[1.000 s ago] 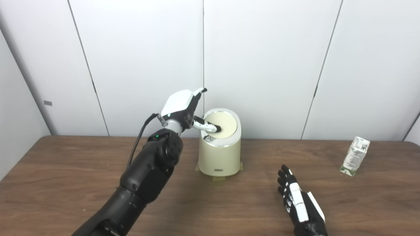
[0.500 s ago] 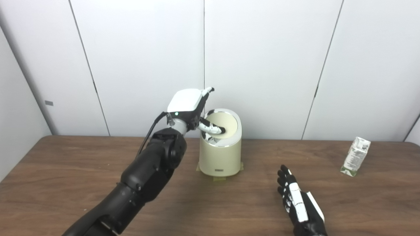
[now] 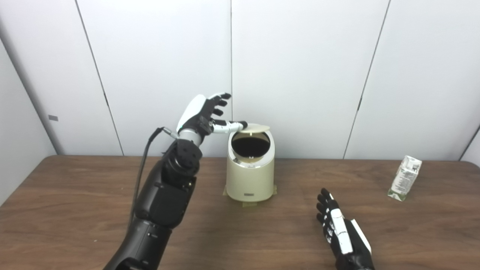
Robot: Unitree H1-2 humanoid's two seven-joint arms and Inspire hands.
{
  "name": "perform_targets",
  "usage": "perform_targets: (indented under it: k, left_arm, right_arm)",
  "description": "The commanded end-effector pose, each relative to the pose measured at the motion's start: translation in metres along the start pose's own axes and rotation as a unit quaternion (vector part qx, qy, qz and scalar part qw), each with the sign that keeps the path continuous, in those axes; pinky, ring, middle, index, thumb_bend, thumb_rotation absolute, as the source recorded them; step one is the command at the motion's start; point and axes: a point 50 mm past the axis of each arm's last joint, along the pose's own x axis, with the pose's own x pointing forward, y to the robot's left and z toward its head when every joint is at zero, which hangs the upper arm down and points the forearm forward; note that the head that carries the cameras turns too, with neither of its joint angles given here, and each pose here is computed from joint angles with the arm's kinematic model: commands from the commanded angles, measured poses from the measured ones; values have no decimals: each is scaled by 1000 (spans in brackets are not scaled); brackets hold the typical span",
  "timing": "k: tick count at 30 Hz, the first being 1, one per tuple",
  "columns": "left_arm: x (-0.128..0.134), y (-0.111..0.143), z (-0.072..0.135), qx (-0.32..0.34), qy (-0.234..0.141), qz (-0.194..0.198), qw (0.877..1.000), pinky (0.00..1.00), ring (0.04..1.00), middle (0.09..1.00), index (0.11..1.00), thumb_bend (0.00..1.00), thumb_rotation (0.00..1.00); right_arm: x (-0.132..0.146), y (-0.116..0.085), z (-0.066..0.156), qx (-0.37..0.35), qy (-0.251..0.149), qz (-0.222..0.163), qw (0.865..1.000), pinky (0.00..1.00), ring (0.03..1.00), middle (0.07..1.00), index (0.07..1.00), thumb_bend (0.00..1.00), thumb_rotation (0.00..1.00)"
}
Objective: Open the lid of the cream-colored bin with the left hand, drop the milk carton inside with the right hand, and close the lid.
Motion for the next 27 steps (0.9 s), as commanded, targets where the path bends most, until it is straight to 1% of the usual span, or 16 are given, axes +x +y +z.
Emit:
perform_targets:
  k: [1, 3, 4, 6, 7, 9, 10, 11, 12, 13, 16, 18, 20, 21, 24, 27]
  left_arm:
    - [-2, 14, 28, -56, -39, 22, 997, 774, 829, 858, 863, 434, 60]
    - [-9, 16, 24, -91, -40, 30, 995, 777, 822, 849, 849, 385, 83]
    - [-14, 16, 19, -102, -39, 33, 994, 774, 814, 844, 829, 350, 116]
    - [-25, 15, 8, -110, -37, 31, 993, 770, 809, 841, 825, 309, 189]
    - [-31, 14, 1, -107, -36, 23, 993, 772, 820, 844, 833, 292, 251]
    - [-43, 13, -9, -107, -37, 9, 994, 778, 833, 853, 841, 278, 313]
    - [-50, 13, -15, -110, -38, 3, 993, 787, 846, 864, 850, 288, 393]
    - [-55, 12, -18, -113, -39, 0, 993, 789, 851, 870, 858, 301, 444]
    - [-62, 13, -23, -107, -39, -3, 993, 791, 853, 873, 861, 307, 472]
    - [-68, 13, -27, -101, -39, -4, 994, 774, 849, 873, 874, 336, 524]
    - [-89, 14, -41, -96, -38, -5, 995, 764, 841, 870, 894, 367, 583]
    - [-104, 14, -50, -108, -38, -4, 993, 784, 848, 877, 911, 361, 631]
    - [-117, 13, -59, -128, -35, -3, 991, 825, 868, 892, 920, 343, 684]
    - [-123, 12, -63, -141, -33, -4, 990, 848, 882, 901, 926, 339, 718]
    - [-139, 8, -76, -189, -20, -7, 982, 892, 912, 922, 945, 321, 750]
    - [-153, 3, -85, -215, -13, -4, 977, 910, 939, 951, 969, 306, 846]
  right_arm:
    - [5, 1, 20, -6, -37, 13, 999, 1000, 996, 994, 1000, 638, 984]
    - [5, 1, 20, -8, -35, 11, 999, 1000, 996, 993, 1000, 641, 984]
    - [5, 0, 21, -10, -35, 7, 999, 1000, 990, 991, 1000, 645, 984]
    - [4, 0, 22, -11, -37, -5, 999, 983, 976, 983, 993, 649, 973]
    - [3, 0, 23, -10, -40, -11, 999, 960, 959, 969, 976, 640, 938]
    - [2, -1, 24, -7, -46, -15, 999, 960, 956, 967, 971, 635, 919]
    - [2, -2, 26, -5, -50, -16, 999, 963, 956, 968, 970, 629, 910]
    - [2, -2, 26, -3, -52, -17, 998, 967, 959, 970, 970, 618, 899]
    - [1, -3, 27, 2, -59, -22, 998, 968, 960, 971, 969, 612, 893]
    - [1, -4, 28, 9, -66, -28, 997, 954, 952, 967, 964, 599, 859]
    - [1, -7, 30, 13, -86, -51, 995, 925, 934, 953, 947, 577, 765]
    - [2, -12, 32, 8, -97, -66, 993, 894, 916, 935, 934, 574, 684]
    - [4, -17, 34, 7, -101, -70, 992, 881, 914, 935, 933, 585, 576]
    - [5, -19, 35, 7, -102, -69, 992, 872, 913, 937, 930, 625, 526]
    - [6, -29, 38, -4, -103, -73, 992, 852, 913, 940, 922, 722, 458]
    - [4, -42, 39, -30, -101, -92, 990, 836, 909, 924, 899, 763, 395]
